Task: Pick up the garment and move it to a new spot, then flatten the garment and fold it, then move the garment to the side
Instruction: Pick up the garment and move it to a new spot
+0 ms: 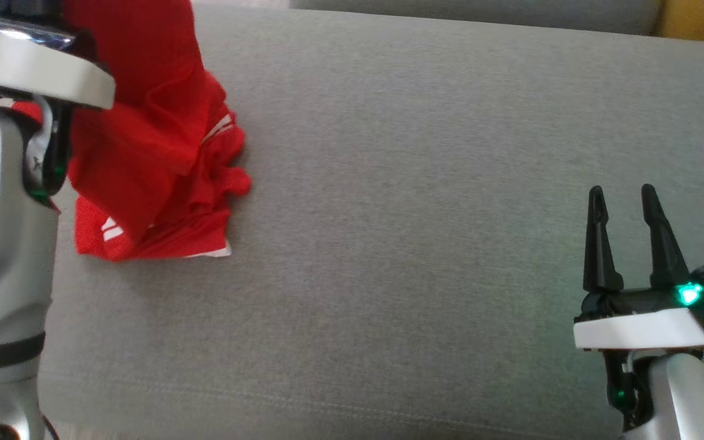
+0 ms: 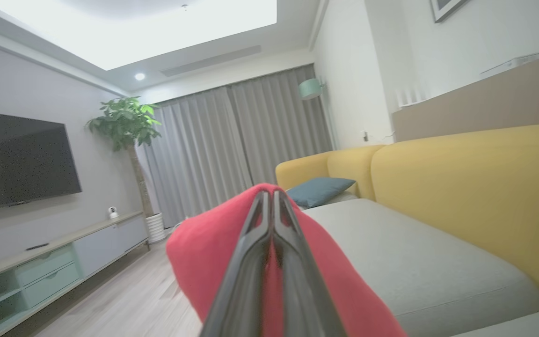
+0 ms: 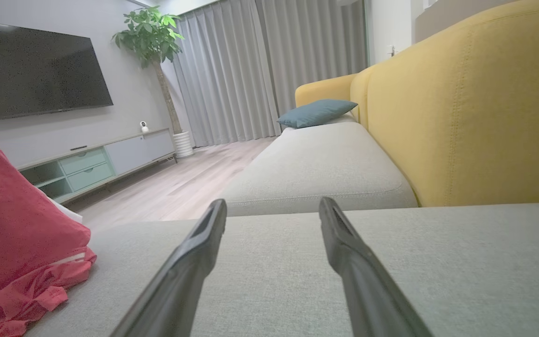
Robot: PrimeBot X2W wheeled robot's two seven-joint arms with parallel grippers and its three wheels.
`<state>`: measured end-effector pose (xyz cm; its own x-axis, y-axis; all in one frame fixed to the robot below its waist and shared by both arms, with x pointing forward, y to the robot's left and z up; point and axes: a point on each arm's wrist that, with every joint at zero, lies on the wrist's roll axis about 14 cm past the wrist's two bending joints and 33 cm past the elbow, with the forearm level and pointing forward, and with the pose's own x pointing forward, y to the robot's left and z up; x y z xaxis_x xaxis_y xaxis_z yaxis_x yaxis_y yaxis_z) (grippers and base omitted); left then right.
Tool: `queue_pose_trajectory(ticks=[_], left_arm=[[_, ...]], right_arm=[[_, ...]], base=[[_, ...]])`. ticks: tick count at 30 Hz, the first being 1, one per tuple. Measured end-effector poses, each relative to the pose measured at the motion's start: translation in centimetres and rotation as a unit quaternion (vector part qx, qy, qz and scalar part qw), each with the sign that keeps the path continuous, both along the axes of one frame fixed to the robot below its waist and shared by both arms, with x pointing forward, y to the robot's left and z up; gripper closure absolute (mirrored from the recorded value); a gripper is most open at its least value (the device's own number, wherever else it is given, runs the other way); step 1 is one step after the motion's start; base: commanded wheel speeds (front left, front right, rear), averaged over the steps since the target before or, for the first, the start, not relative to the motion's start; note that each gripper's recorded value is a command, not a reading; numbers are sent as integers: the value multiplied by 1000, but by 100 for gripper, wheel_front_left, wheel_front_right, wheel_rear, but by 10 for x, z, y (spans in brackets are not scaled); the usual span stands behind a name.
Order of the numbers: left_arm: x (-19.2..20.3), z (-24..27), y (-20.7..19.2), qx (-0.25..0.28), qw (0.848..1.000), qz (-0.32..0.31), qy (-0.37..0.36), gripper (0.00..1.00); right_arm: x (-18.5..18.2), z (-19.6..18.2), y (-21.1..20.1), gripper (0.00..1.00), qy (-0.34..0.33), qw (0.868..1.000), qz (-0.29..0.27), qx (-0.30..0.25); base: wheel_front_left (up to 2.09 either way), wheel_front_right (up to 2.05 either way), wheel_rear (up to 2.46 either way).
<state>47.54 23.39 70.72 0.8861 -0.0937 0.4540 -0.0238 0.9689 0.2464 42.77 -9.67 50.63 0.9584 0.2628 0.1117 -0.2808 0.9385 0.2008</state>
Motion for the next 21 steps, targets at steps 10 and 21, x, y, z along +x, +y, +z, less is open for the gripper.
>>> queue_pose_trajectory(ticks=[10, 21], left_arm=[[2, 27, -118, 2, 989, -147, -28, 100], [22, 16, -266, -14, 948, -316, -12, 100]], right_arm=[[-8, 16, -41, 0, -18, 998, -57, 13], [-15, 55, -100, 0, -73, 988, -135, 24]], base=[[0, 0, 0], [0, 0, 0]])
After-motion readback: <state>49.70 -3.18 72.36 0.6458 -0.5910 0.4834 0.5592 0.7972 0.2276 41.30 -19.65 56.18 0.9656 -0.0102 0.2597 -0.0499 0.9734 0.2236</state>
